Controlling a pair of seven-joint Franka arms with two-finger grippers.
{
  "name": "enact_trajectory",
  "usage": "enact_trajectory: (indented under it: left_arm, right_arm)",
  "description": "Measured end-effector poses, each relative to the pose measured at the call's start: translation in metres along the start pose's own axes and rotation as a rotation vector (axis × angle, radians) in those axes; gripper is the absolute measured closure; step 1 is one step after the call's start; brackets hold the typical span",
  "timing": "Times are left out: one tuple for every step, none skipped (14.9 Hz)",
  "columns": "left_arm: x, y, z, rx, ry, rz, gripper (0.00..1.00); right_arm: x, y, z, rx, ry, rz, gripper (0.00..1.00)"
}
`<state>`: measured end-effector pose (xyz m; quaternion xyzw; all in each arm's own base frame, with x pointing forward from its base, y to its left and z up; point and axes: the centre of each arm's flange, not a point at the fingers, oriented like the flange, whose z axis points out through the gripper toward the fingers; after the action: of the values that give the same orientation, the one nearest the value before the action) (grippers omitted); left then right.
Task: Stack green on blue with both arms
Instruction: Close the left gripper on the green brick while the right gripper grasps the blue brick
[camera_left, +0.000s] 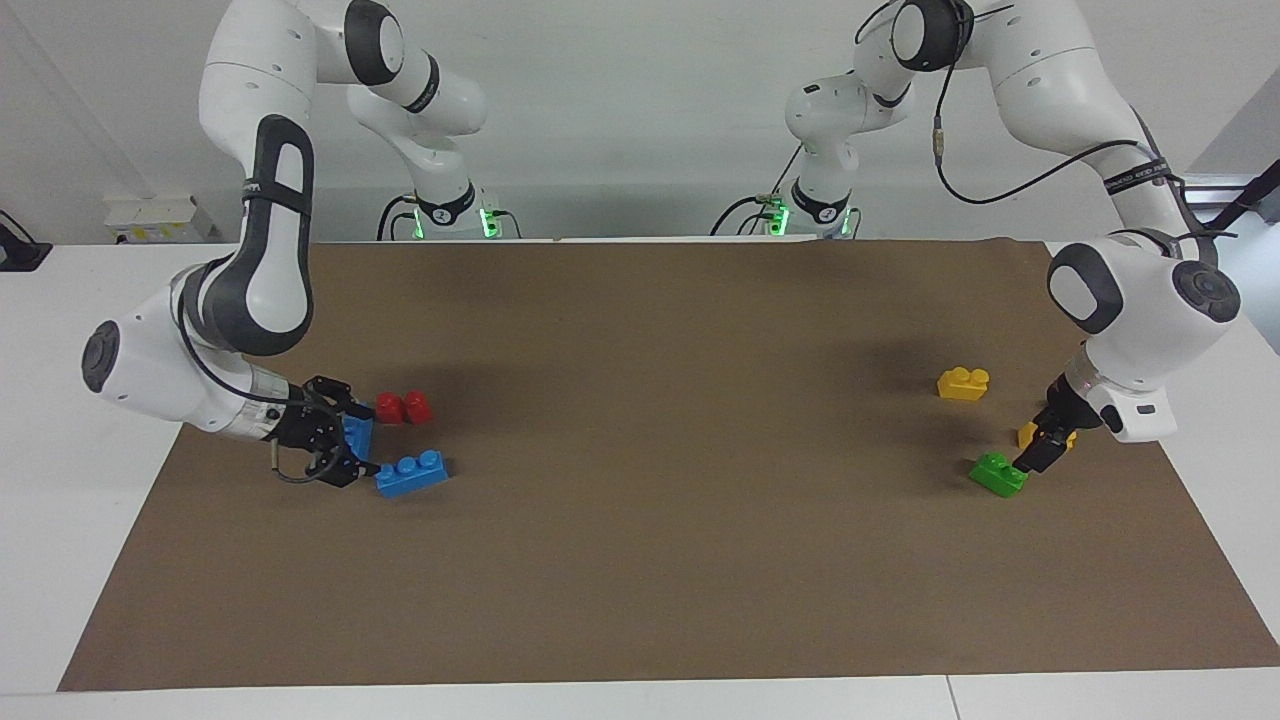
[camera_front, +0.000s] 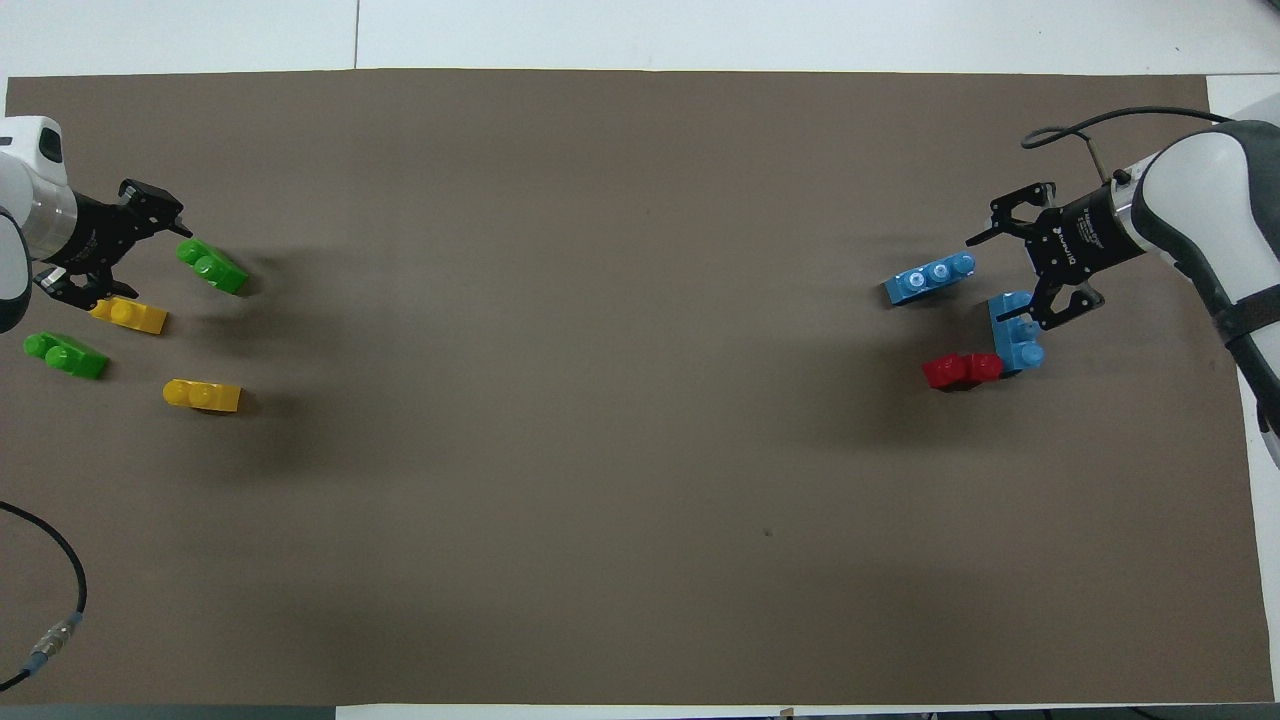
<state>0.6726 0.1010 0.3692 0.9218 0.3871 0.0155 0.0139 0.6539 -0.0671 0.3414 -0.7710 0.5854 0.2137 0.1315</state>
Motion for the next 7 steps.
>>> enact_trajectory:
  left_arm:
    - [0.004, 0.003, 0.002, -0.004, 0.003, 0.0, 0.0]
    - [0.007, 0.006, 0.004, -0.008, 0.006, 0.0, 0.0]
    - [0.009, 0.009, 0.006, -0.013, 0.008, -0.001, 0.0]
    - [0.011, 0.011, 0.008, -0.023, 0.017, -0.003, 0.0]
    - [0.013, 0.013, 0.01, -0.033, 0.024, -0.004, 0.0]
    - [0.013, 0.016, 0.012, -0.04, 0.027, -0.003, 0.0]
    - [0.012, 0.018, 0.015, -0.044, 0.03, -0.002, 0.0]
  right_arm:
    - [0.0, 0.001, 0.002, -0.004, -0.003, -0.001, 0.0]
    - [0.001, 0.002, 0.003, -0.008, -0.004, -0.005, 0.0]
    - [0.002, 0.003, 0.005, -0.01, -0.005, -0.011, 0.0]
    - [0.003, 0.003, 0.007, -0.009, -0.004, -0.016, 0.0]
    - [0.005, 0.004, 0.008, -0.005, -0.001, -0.023, 0.0]
    - [0.006, 0.003, 0.008, 0.002, 0.004, -0.031, 0.0]
    - [0.008, 0.003, 0.008, 0.011, 0.012, -0.04, 0.0]
